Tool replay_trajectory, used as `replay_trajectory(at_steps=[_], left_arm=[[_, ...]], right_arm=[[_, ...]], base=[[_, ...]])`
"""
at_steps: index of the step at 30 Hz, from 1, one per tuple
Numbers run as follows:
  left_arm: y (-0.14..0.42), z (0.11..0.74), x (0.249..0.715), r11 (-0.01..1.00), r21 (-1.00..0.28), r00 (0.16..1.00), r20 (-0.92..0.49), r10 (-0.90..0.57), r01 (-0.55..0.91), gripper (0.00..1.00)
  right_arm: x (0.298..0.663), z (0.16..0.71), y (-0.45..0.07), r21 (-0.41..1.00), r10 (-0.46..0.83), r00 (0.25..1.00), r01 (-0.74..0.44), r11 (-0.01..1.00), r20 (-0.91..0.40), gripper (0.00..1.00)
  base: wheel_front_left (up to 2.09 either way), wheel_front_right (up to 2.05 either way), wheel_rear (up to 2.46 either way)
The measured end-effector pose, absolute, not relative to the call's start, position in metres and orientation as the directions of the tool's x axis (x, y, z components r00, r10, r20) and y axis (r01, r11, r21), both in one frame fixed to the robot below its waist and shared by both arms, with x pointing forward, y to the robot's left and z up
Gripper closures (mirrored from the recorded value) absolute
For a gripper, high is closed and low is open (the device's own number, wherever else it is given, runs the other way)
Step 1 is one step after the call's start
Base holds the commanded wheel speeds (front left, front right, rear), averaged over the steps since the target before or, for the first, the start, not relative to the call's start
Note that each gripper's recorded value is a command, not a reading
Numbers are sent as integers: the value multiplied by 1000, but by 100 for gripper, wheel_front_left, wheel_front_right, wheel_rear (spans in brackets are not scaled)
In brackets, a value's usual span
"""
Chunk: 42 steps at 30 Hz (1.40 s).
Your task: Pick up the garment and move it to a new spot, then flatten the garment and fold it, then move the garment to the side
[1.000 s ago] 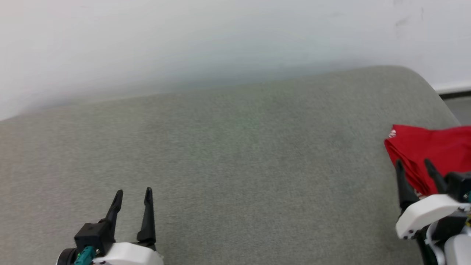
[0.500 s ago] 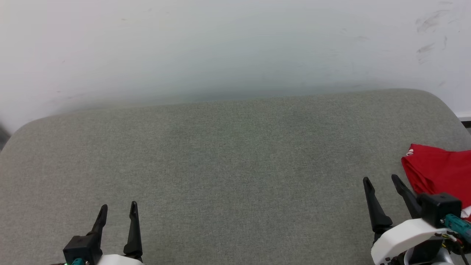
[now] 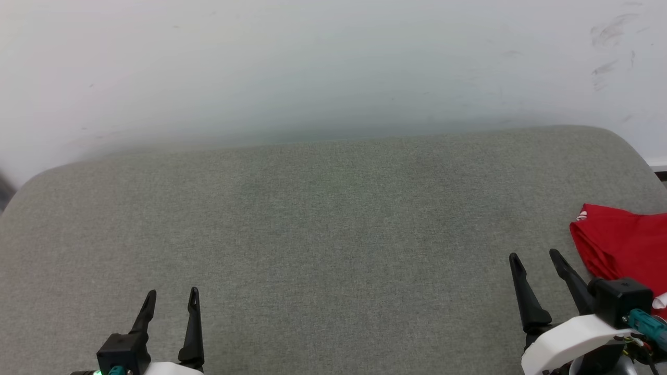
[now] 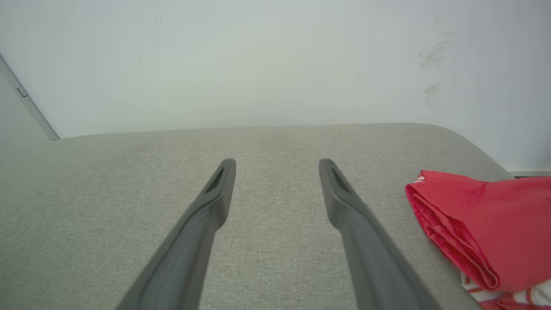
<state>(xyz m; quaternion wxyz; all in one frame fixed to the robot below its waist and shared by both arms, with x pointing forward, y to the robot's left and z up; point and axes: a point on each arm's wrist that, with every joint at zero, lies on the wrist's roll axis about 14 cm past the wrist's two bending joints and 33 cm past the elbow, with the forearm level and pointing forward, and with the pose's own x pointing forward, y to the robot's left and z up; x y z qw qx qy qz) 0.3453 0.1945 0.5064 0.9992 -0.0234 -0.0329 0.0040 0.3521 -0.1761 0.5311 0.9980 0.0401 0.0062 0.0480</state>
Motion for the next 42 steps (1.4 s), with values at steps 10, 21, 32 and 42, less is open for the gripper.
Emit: replay_trajectory(at_steps=[10, 21, 32, 42], left_arm=[[194, 508, 345, 999, -44, 998, 70, 7, -4, 0], [194, 491, 340, 995, -99, 1000, 6, 20, -19, 100], [200, 483, 345, 950, -306, 997, -57, 50, -65, 100], [203, 481, 351, 881, -463, 994, -86, 61, -94, 100]], right_arm=[[352, 529, -176, 83, 95, 995, -94, 992, -11, 0], [349, 510, -177, 137, 93, 993, -84, 987, -67, 100], [351, 505, -180, 341, 86, 994, -56, 938, -72, 100], [356, 505, -183, 497, 78, 995, -37, 867, -62, 100]], base=[[0, 0, 0], [0, 0, 0], [0, 0, 0], [0, 0, 0]])
